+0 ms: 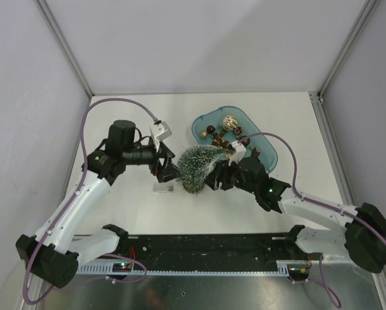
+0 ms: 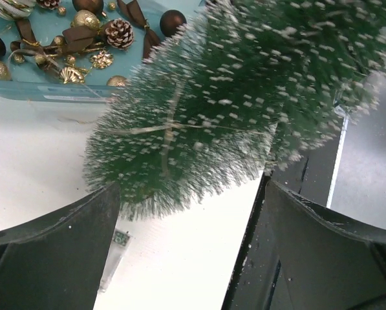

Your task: Decorate the small christmas tree

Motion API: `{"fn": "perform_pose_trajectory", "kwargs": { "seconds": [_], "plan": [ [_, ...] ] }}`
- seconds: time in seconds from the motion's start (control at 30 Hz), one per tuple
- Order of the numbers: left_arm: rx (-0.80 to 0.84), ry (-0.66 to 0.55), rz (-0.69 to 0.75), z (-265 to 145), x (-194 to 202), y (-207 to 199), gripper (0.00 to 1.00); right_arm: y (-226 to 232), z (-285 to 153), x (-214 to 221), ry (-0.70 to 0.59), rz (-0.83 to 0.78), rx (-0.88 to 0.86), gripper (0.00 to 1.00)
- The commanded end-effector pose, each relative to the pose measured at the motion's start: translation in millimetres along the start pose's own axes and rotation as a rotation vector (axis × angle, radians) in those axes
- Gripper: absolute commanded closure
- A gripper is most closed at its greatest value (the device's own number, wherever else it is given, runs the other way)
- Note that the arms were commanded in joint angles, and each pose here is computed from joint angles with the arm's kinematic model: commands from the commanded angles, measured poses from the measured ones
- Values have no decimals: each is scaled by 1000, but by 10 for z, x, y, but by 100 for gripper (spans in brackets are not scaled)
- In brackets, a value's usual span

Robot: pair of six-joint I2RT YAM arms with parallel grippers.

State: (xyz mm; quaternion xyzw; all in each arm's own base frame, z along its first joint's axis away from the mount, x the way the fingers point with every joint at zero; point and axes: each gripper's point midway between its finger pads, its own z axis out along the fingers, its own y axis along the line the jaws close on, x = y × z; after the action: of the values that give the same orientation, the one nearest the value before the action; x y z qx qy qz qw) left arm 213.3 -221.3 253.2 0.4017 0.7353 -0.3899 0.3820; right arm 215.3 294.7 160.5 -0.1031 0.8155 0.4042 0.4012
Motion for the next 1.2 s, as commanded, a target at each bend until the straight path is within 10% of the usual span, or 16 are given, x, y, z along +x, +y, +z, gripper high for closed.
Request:
{"fn": "perform_pose_trajectory", "kwargs": {
  "seconds": [0.0,0.57,1.17],
  "plan": [
    [25,-50,12,-127,-4,-215,3,377,180,-432,-110,14,-112,40],
    [-329,-182,68,-918,-523,210,0,-470,-823,-1075,-275,9,232,26],
    [-318,-123,-116,-574,-127,619,0,-636,-911,-1121,-273,0,337,25]
  ]
}}
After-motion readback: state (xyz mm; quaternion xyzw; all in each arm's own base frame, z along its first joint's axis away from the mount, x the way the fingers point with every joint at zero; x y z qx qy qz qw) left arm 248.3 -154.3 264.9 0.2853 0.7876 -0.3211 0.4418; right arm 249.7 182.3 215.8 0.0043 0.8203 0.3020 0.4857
